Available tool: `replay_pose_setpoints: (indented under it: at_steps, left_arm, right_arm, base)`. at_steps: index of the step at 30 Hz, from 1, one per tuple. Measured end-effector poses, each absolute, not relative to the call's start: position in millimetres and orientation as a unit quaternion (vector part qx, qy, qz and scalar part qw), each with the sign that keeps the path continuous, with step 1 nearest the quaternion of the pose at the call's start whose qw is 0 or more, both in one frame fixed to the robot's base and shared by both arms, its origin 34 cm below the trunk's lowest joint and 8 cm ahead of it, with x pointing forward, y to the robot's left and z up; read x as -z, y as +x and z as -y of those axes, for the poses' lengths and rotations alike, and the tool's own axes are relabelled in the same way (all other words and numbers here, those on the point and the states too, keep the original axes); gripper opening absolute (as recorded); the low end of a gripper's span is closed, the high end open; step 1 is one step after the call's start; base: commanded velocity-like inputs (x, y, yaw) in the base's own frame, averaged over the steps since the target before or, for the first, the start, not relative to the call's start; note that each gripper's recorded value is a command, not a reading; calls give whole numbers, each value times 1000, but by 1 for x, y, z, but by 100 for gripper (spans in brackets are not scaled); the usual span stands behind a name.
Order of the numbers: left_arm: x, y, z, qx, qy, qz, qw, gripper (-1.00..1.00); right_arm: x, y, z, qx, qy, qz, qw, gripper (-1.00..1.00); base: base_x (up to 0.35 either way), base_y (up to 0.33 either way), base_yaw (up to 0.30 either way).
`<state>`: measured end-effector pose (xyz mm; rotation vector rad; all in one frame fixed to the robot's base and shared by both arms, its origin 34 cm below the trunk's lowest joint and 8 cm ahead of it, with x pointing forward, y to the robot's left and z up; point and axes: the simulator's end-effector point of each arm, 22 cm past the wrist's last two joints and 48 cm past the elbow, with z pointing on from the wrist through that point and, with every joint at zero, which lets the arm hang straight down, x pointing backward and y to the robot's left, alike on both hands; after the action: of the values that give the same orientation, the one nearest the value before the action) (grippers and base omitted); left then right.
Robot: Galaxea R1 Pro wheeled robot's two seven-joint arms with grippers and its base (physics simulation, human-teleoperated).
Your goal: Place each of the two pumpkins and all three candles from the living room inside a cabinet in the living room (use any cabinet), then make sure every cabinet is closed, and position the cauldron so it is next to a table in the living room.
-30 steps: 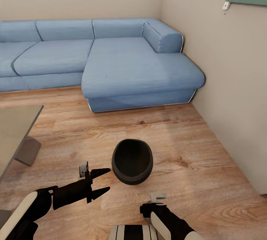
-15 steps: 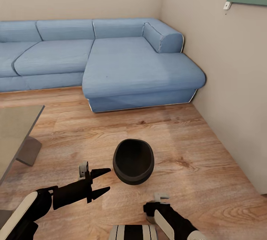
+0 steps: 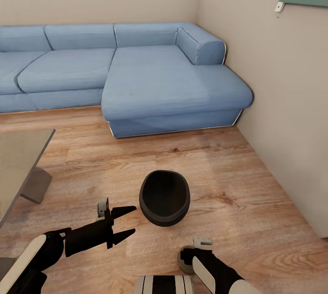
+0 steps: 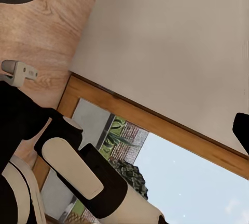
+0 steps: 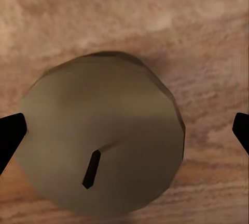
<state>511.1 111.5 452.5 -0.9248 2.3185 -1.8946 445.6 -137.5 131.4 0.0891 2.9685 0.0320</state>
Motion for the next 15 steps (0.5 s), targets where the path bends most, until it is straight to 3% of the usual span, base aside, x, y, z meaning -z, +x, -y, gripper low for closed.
replay_pose_setpoints:
  at_steps: [15]
  left_arm:
    - [-453,511,-112,605,-295,-740,4,100]
  right_arm:
    - [-132,447,138,-11,31,-996,88,100]
  base:
    - [0,3,0]
